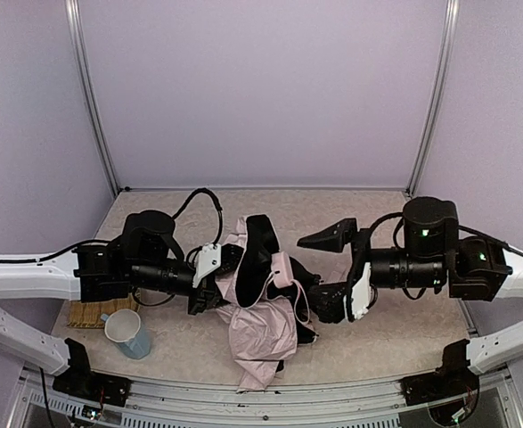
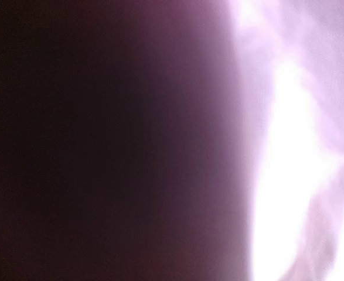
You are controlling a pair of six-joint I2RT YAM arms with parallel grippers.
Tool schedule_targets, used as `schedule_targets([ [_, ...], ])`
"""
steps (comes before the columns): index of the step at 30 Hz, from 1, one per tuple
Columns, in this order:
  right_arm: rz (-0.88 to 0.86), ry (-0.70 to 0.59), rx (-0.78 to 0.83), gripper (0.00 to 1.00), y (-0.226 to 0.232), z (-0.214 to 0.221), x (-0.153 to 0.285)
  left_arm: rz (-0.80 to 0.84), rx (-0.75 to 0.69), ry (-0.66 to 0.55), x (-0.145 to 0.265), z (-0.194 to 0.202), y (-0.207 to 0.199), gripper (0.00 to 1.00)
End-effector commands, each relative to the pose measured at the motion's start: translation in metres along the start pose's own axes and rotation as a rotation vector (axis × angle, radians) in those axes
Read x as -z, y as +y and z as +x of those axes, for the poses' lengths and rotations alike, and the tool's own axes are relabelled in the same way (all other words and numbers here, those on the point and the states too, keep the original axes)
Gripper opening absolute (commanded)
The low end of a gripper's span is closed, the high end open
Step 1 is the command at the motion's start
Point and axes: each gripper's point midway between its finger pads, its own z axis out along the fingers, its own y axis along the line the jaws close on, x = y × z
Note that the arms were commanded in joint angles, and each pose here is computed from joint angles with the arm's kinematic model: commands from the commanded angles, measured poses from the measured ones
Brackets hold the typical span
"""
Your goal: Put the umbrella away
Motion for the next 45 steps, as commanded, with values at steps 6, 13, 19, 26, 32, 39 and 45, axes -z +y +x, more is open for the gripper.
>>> schedule_targets([
  [6, 0.129, 0.076, 0.498, 0.85, -0.014, -0.021, -0.03, 0.147, 0.059, -0.045, 0.003, -0.021, -0.012, 0.02],
  [13, 0.053, 0.086, 0.517, 0.56, 0.005, -0.016, -0.049, 0.177, 0.064, -0.047, 0.0, -0.022, -0.014, 0.02],
  [19, 0.029, 0.054, 0.499, 0.34, 0.014, -0.022, -0.053, 0.18, 0.07, -0.046, 0.0, -0.02, -0.013, 0.02],
  [26, 0.037, 0.015, 0.39, 0.0, 0.016, -0.032, -0.052, 0.184, 0.107, -0.069, 0.003, -0.025, -0.003, 0.06],
  [32, 0.117, 0.013, 0.248, 0.0, -0.001, -0.035, -0.046, 0.141, 0.138, -0.094, 0.003, -0.029, 0.009, 0.7],
  [39, 0.265, 0.112, -0.199, 0.0, -0.06, 0.008, -0.02, -0.374, 0.138, -0.297, 0.06, -0.058, 0.078, 0.99],
  [45, 0.403, 0.071, -0.506, 0.0, -0.098, 0.054, 0.024, -0.667, 0.131, -0.578, 0.146, -0.085, 0.099, 0.99],
])
